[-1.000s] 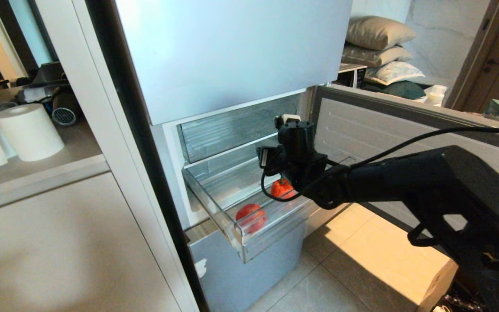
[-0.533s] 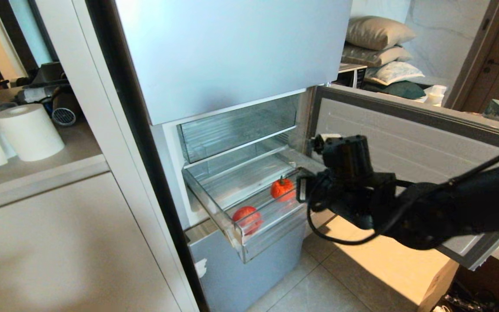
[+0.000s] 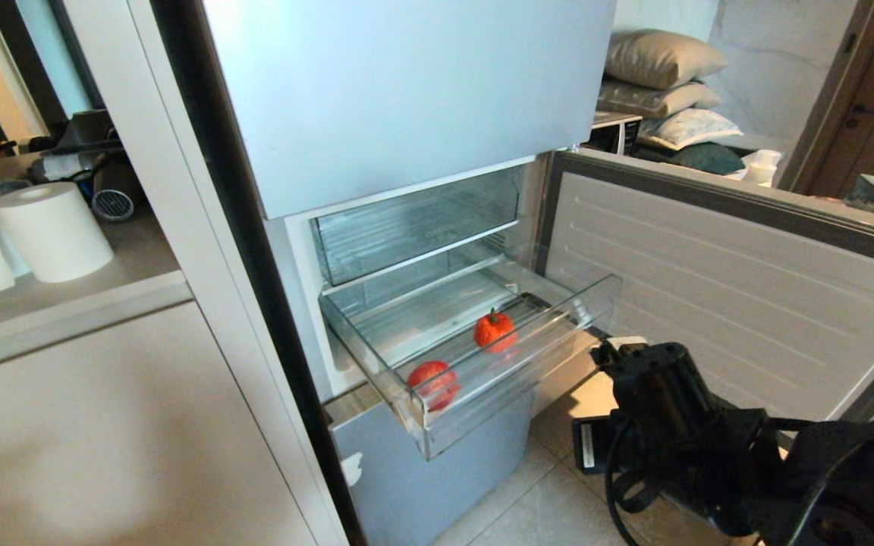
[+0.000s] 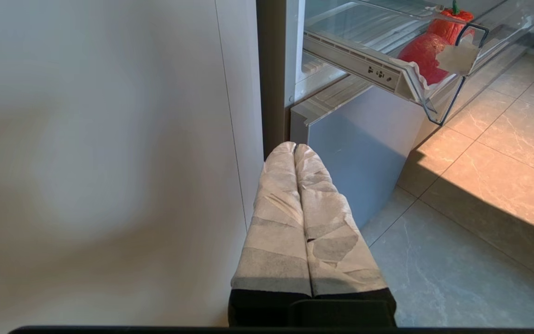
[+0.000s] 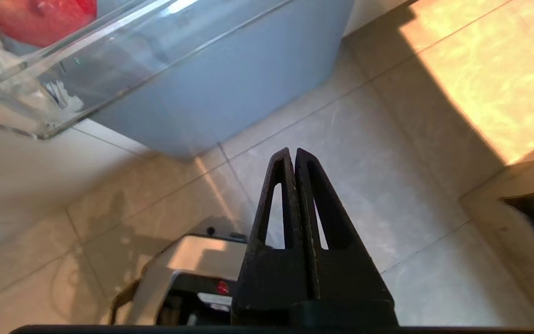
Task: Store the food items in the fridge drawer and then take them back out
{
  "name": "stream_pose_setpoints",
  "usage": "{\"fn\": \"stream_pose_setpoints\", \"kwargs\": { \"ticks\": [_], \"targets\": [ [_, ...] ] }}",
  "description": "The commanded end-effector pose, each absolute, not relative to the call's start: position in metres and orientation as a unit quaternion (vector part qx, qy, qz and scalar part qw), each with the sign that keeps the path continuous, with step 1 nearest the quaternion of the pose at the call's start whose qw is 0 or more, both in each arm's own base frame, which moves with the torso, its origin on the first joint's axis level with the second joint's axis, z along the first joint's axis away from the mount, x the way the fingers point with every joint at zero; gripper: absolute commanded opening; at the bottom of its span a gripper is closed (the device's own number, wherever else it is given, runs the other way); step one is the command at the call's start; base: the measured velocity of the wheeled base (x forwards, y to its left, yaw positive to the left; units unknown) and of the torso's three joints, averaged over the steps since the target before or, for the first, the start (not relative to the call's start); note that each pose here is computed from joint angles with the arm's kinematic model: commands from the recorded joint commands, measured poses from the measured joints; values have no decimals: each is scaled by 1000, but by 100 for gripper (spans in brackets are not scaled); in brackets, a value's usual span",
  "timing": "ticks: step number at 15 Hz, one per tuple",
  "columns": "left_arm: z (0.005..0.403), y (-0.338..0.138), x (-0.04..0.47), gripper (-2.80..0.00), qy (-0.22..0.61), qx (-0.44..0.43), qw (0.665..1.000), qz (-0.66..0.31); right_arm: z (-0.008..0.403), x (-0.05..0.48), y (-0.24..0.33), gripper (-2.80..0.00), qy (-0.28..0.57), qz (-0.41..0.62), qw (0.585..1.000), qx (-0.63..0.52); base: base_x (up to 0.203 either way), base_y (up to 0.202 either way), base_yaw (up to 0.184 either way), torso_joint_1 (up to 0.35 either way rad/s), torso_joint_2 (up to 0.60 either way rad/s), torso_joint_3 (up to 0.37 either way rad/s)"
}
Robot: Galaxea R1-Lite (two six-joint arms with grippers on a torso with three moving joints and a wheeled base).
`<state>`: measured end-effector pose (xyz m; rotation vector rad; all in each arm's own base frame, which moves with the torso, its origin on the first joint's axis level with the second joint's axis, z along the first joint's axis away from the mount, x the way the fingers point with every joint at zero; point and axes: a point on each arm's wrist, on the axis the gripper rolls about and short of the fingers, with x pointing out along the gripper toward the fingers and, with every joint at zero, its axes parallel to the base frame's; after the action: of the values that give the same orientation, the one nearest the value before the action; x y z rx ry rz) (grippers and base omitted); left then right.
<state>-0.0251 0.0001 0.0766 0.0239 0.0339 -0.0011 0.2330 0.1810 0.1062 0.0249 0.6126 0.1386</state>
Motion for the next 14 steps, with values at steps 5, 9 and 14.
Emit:
{"fn": "stream_pose_setpoints", "kwargs": {
  "ticks": [5,9,14],
  "targets": [
    [77,0,-25,-280,18,12,1000,0,35,307,245,-280,247,93,965,7,0,0,0,0,0,0],
    [77,0,-25,-280,18,12,1000,0,55,374,299,-280,131,107,983,71,0,0,0,0,0,0],
    [77,0,-25,-280,18,12,1000,0,111,379,314,-280,58,91,985,138,0,0,0,0,0,0]
  ]
}}
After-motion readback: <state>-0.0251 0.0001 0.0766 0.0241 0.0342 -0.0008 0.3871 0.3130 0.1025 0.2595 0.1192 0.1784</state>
